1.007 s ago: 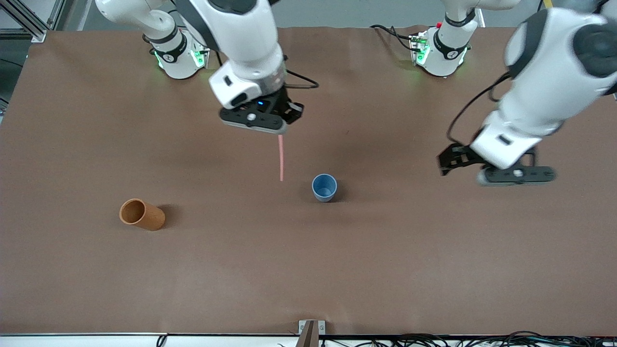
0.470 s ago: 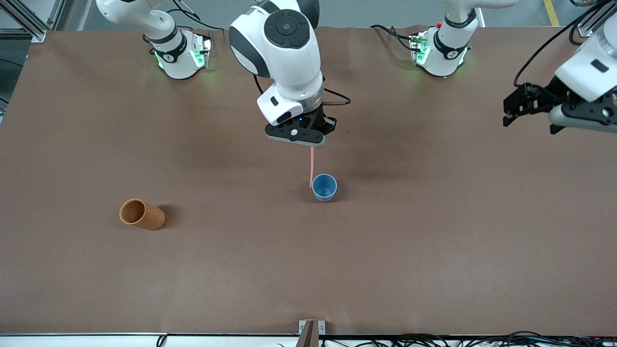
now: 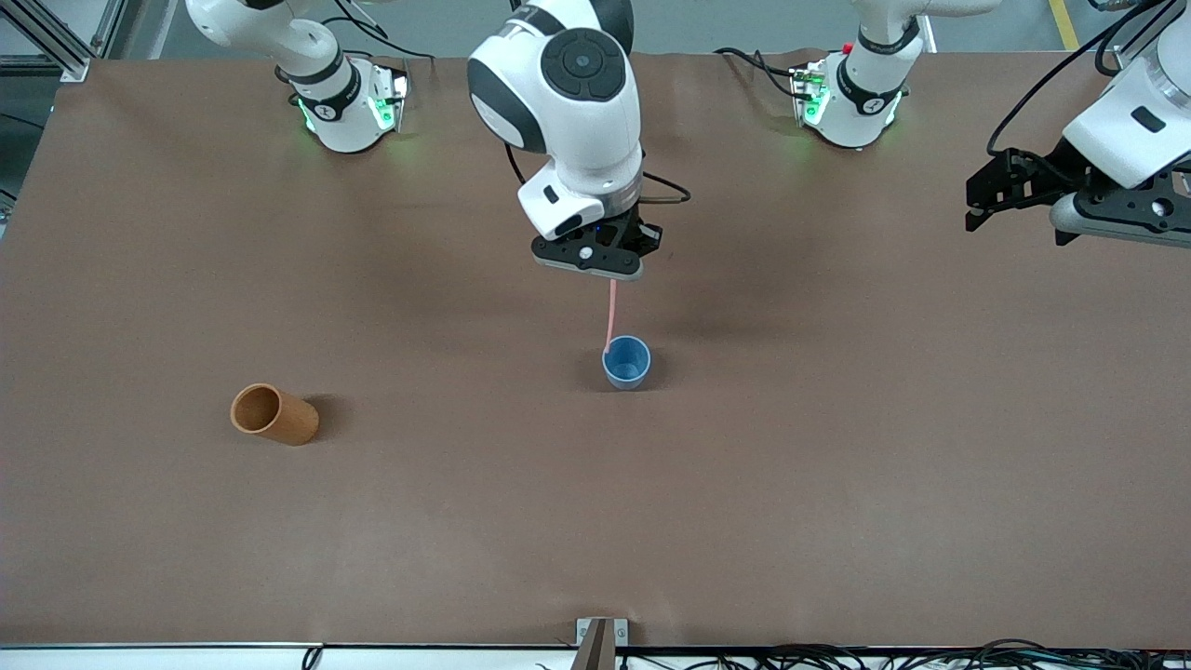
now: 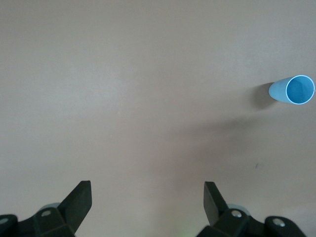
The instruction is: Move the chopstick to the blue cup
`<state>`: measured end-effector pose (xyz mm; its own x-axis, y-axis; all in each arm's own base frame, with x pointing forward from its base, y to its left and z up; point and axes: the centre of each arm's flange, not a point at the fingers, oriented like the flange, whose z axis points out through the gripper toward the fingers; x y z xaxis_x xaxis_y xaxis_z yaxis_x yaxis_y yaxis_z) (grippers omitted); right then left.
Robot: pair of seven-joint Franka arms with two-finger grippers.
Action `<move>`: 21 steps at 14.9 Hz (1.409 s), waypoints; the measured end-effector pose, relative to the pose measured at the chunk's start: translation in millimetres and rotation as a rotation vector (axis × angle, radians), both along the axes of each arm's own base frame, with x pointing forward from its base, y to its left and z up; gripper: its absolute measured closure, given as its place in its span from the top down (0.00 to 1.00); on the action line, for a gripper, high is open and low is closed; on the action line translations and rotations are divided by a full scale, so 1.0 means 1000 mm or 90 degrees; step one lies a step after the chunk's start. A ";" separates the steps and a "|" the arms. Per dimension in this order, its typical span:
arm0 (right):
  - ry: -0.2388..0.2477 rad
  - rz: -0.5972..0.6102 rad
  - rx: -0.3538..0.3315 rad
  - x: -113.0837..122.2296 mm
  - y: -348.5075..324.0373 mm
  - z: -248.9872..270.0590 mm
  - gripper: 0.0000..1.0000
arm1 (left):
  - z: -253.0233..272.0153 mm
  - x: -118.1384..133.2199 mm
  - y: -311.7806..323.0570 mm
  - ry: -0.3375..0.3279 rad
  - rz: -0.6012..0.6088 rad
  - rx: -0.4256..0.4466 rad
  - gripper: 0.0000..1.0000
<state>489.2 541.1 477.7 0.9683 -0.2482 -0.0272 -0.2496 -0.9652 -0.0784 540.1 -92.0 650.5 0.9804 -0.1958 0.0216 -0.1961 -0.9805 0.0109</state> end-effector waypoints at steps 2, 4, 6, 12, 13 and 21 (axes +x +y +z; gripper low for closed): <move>-0.010 0.000 0.012 0.002 0.006 -0.008 0.09 | -0.001 0.001 0.001 0.001 0.002 0.000 1.00; -0.009 0.001 0.012 0.004 0.010 -0.017 0.09 | -0.001 0.001 0.002 0.001 0.005 0.000 1.00; -0.007 0.002 0.010 0.004 0.012 -0.025 0.09 | -0.001 0.001 0.002 0.001 0.010 0.000 1.00; -0.035 0.004 0.043 0.009 0.028 -0.061 0.11 | -0.005 0.003 0.001 0.006 0.011 0.000 1.00; -0.037 0.002 0.044 0.010 0.028 -0.066 0.16 | -0.006 0.004 0.001 0.007 0.011 0.001 1.00; -0.065 -0.036 0.052 0.042 -0.008 -0.027 0.81 | -0.007 0.004 0.001 0.008 0.010 0.001 1.00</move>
